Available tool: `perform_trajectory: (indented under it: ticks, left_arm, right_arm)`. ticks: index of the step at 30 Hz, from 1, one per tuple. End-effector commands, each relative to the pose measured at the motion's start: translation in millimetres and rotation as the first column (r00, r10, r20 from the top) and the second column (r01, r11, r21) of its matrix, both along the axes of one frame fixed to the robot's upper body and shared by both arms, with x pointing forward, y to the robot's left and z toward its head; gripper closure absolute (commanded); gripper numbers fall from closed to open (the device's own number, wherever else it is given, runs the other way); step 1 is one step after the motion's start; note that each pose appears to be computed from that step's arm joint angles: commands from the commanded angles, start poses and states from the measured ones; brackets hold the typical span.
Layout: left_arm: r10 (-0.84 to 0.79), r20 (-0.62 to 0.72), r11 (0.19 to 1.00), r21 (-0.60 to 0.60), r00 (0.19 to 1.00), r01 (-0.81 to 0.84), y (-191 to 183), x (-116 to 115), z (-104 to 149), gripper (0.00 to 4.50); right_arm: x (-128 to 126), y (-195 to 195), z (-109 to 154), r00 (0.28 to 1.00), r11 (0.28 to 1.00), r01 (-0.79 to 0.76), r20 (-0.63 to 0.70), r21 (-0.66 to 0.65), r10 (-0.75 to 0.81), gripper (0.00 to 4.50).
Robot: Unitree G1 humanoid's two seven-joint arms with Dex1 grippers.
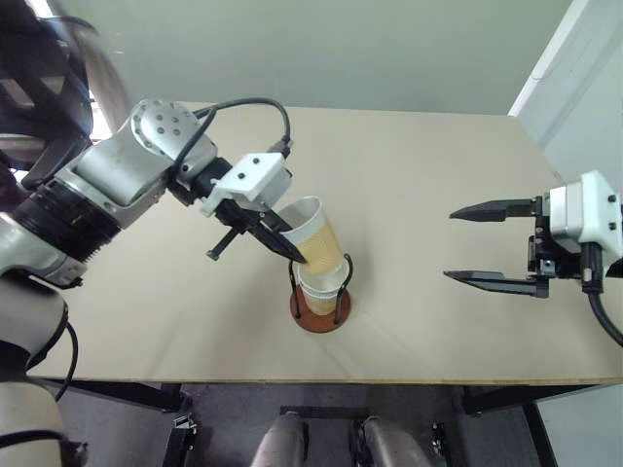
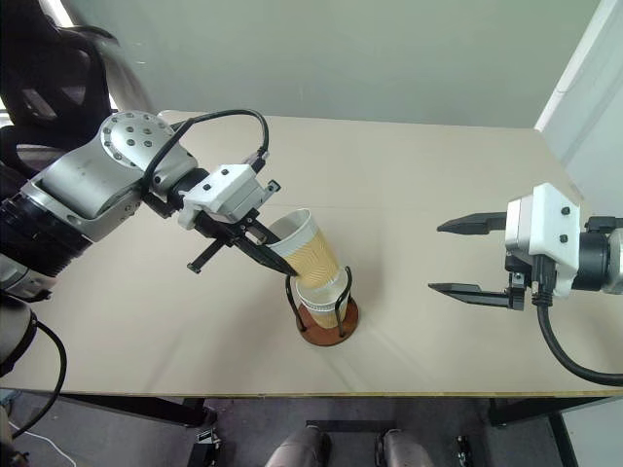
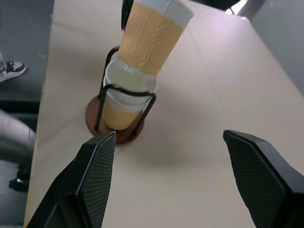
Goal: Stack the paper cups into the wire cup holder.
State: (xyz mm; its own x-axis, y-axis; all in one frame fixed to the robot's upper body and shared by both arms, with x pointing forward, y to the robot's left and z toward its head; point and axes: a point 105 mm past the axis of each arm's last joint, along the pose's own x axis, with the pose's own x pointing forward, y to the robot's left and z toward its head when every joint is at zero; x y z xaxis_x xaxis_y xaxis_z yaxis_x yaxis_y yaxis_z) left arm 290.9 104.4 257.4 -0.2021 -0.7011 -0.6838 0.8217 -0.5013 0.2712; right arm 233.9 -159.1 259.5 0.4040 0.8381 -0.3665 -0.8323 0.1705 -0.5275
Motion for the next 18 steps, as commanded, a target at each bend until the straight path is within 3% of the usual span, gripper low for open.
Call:
perform_trajectory:
  ticks: [1,18]
  left_arm:
    - [-0.062,0.016,0.998,0.019,0.998,0.062,-1,-8,8,4.43]
    - [-0.114,0.047,0.989,0.099,0.992,0.109,-5,-2,-6,4.43]
  right_arm:
    - [-9,2,11,0.997,0.999,-0.021,0.076,-0.035,0.024,0.79]
    - [-9,4,10,0.997,1.0,0.0,0.082,-0.026,0.003,0.79]
